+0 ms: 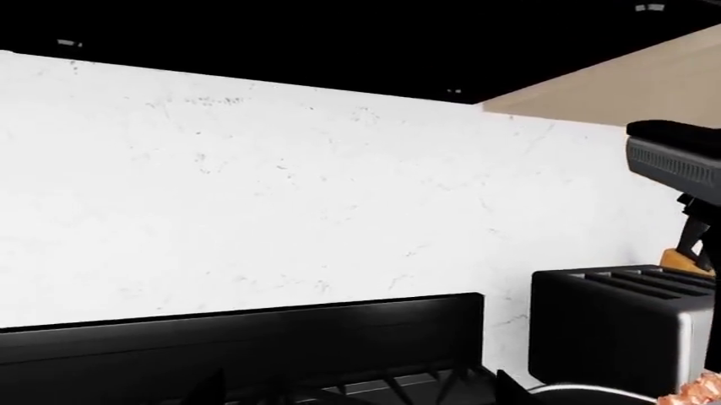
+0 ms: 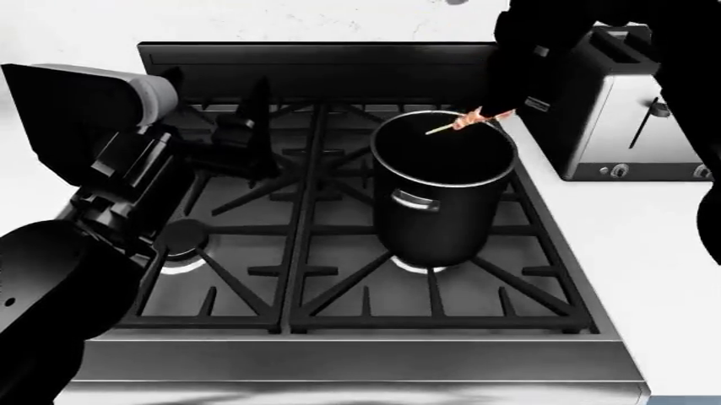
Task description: Frozen meat rests on a plate on the counter. Retrieve the meat and place it in a pot on a burner. Then turn the burner on.
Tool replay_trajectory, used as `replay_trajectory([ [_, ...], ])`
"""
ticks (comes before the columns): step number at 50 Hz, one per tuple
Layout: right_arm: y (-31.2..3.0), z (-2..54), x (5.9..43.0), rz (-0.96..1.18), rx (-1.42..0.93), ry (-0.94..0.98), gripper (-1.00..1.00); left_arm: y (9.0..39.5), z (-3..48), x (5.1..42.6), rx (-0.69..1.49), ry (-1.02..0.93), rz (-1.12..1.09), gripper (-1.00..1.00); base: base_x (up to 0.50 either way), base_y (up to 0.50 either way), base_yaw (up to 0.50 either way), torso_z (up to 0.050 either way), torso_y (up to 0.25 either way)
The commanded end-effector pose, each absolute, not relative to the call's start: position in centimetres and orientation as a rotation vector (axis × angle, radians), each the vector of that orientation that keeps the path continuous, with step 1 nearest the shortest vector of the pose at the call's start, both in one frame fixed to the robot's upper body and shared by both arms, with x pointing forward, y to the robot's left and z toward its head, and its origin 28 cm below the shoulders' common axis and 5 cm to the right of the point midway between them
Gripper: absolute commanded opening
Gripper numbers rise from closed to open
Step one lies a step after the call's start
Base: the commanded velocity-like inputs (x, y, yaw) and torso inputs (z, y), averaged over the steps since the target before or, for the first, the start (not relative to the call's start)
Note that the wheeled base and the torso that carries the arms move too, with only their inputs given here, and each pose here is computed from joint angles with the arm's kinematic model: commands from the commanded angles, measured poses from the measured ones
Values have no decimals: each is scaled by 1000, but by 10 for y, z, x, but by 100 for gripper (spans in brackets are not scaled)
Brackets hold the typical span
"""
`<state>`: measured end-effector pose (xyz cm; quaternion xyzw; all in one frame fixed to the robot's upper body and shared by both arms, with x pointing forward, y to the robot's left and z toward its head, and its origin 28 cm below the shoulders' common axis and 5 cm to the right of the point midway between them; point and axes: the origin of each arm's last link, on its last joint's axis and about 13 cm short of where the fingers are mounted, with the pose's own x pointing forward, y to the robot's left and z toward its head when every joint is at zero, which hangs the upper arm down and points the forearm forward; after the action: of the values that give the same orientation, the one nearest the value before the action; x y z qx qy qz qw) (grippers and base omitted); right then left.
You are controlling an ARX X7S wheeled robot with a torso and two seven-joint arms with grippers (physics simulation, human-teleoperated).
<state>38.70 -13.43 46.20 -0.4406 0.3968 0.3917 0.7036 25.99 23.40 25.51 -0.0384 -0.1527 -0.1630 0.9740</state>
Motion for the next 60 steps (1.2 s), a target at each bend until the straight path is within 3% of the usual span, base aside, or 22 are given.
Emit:
replay_trajectory([
  [1, -129, 452, 395, 905, -1002, 908, -100, 235, 254, 265, -79, -303, -321, 100, 0, 0, 0, 0, 0],
  [37, -116, 425, 408, 946, -1052, 961, -100, 237, 249, 266, -91, -288, -301, 100, 0, 0, 0, 0, 0],
  [38, -117, 426, 407, 936, -1051, 950, 100, 238, 250, 266, -91, -288, -300, 100, 0, 0, 0, 0, 0],
  [60, -119, 444, 400, 887, -1059, 871, 100, 238, 253, 258, -87, -298, -301, 100, 0, 0, 0, 0, 0],
])
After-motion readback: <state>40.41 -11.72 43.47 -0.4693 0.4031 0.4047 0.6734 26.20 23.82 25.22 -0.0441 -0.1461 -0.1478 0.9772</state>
